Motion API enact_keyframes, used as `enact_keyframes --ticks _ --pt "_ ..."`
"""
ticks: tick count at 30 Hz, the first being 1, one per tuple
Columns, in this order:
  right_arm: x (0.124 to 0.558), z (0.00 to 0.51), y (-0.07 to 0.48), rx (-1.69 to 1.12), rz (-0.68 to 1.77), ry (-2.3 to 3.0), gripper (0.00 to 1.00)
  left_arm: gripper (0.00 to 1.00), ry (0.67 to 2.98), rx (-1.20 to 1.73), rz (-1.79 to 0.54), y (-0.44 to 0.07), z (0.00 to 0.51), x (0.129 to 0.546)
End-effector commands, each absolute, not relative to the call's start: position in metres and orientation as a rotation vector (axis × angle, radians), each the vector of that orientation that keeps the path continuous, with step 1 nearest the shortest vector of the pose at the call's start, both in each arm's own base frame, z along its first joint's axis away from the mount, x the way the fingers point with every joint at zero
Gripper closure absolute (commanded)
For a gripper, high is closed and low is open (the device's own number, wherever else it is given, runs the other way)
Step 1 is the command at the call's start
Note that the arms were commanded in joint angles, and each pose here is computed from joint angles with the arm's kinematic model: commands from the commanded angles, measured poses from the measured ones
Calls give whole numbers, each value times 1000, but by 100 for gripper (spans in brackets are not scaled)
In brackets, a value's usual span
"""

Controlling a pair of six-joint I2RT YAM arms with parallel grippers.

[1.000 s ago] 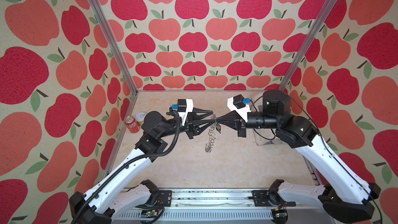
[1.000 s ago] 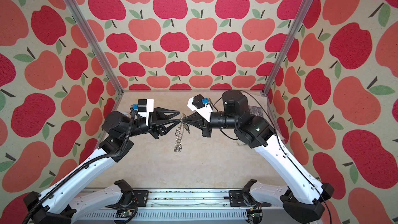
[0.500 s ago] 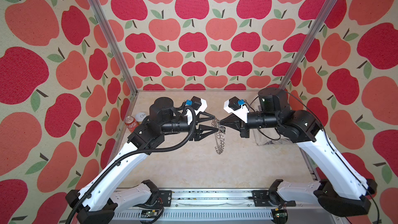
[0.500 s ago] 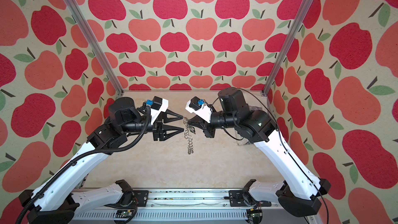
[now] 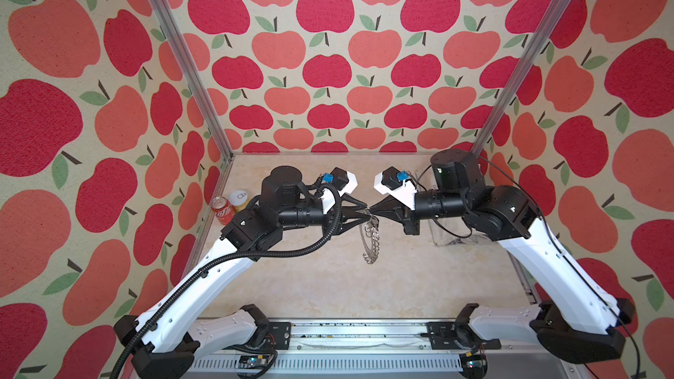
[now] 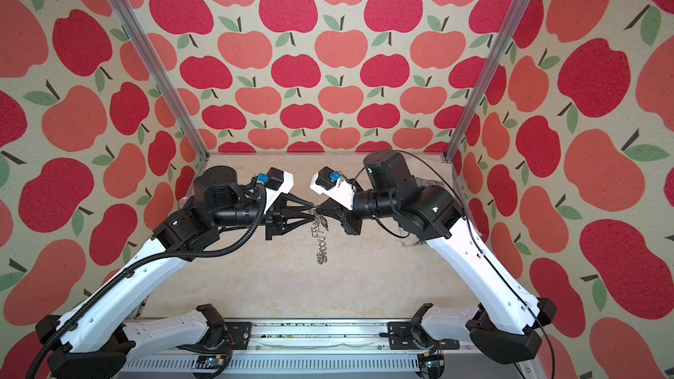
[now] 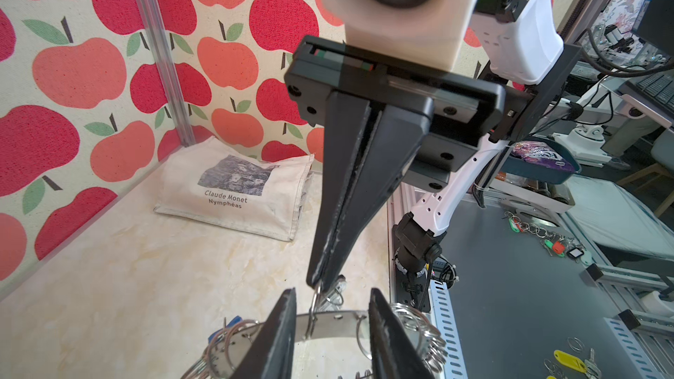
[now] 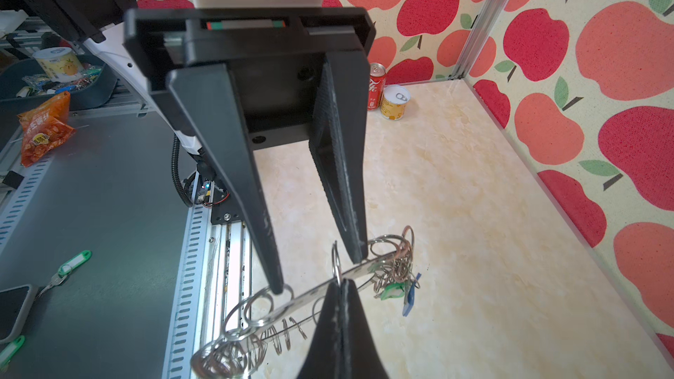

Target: Put the keys on the keyring

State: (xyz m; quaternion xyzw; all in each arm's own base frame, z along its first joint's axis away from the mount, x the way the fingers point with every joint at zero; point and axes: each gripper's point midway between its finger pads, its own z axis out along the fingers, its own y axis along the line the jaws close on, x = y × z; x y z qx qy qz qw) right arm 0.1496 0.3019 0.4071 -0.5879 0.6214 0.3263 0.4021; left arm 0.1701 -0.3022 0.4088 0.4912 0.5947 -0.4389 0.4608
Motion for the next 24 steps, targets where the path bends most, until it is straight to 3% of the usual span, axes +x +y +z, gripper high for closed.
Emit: enact_keyframes --ticks 1,7,13,21,24 --pt "145 424 301 -1487 817 1503 100 68 1428 1210 -1049 -303 419 171" --pt "144 423 301 -1488 817 1505 100 80 1403 1207 -1050 -304 422 171" --pt "144 422 300 -1486 813 1506 100 82 1382 1208 -1067 -303 425 167" --pt "144 425 301 -1484 818 1499 100 100 1384 1215 -1079 -304 423 165" --pt "144 425 301 -1484 823 1499 100 100 1376 1222 -1081 -305 423 164"
